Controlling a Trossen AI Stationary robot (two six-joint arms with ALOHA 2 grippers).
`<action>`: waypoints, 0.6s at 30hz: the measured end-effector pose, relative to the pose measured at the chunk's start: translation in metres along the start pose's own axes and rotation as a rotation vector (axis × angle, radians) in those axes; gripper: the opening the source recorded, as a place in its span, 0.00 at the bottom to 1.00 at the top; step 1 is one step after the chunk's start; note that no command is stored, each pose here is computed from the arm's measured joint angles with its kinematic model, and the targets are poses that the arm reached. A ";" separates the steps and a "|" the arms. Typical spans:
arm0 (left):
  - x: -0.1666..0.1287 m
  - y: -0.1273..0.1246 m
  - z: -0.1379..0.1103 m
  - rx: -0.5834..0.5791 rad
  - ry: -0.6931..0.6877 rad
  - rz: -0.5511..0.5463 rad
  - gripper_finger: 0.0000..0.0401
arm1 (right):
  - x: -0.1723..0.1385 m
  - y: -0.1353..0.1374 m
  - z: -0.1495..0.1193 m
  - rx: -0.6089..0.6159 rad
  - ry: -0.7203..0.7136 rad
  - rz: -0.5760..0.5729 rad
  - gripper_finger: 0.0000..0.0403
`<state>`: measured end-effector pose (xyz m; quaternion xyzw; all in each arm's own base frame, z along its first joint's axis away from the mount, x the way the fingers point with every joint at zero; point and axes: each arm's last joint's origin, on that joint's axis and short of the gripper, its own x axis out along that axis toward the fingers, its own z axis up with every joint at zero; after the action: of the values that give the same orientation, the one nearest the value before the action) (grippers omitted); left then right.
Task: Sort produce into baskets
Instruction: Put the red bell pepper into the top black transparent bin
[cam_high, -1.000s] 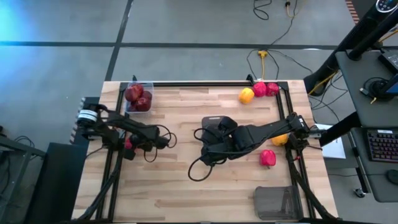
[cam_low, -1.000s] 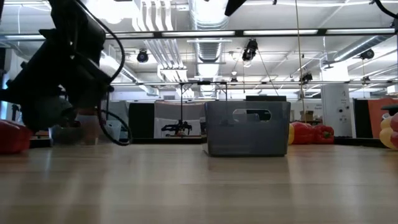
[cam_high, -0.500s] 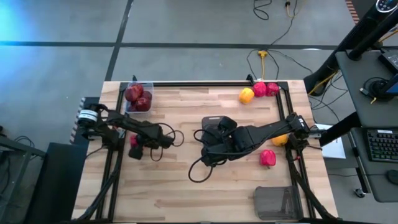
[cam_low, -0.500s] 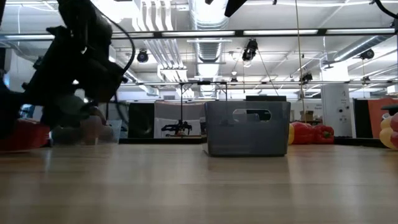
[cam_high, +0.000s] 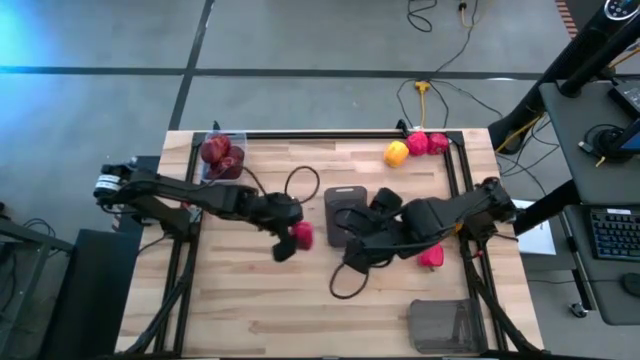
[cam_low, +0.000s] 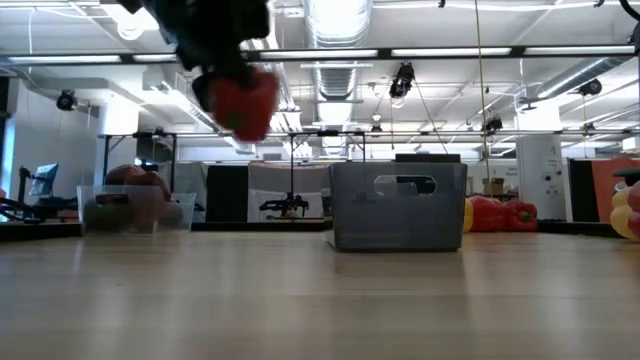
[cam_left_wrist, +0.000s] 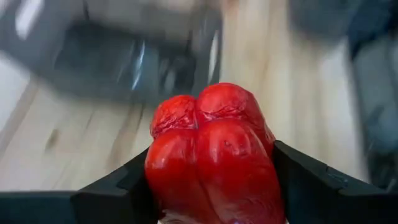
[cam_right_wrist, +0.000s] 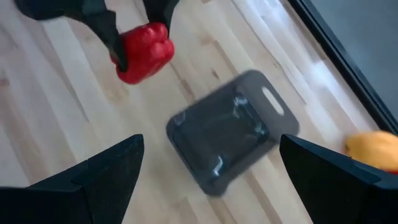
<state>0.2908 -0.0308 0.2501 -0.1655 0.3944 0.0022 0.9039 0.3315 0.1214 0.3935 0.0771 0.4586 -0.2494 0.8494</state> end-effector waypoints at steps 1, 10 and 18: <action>0.001 -0.002 0.005 -0.037 -0.069 -0.014 0.58 | -0.004 -0.001 -0.004 0.001 0.011 -0.009 0.91; 0.040 0.001 0.050 -0.227 -0.315 -0.032 0.58 | -0.034 0.005 -0.046 -0.030 -0.046 -0.013 0.91; 0.090 0.037 0.086 -0.348 -0.002 0.224 0.58 | -0.046 -0.003 -0.093 -0.019 -0.023 -0.003 0.91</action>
<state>0.4088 0.0185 0.2292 -0.2742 0.4033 0.1707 0.8562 0.2395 0.1684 0.3789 0.0655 0.4512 -0.2470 0.8551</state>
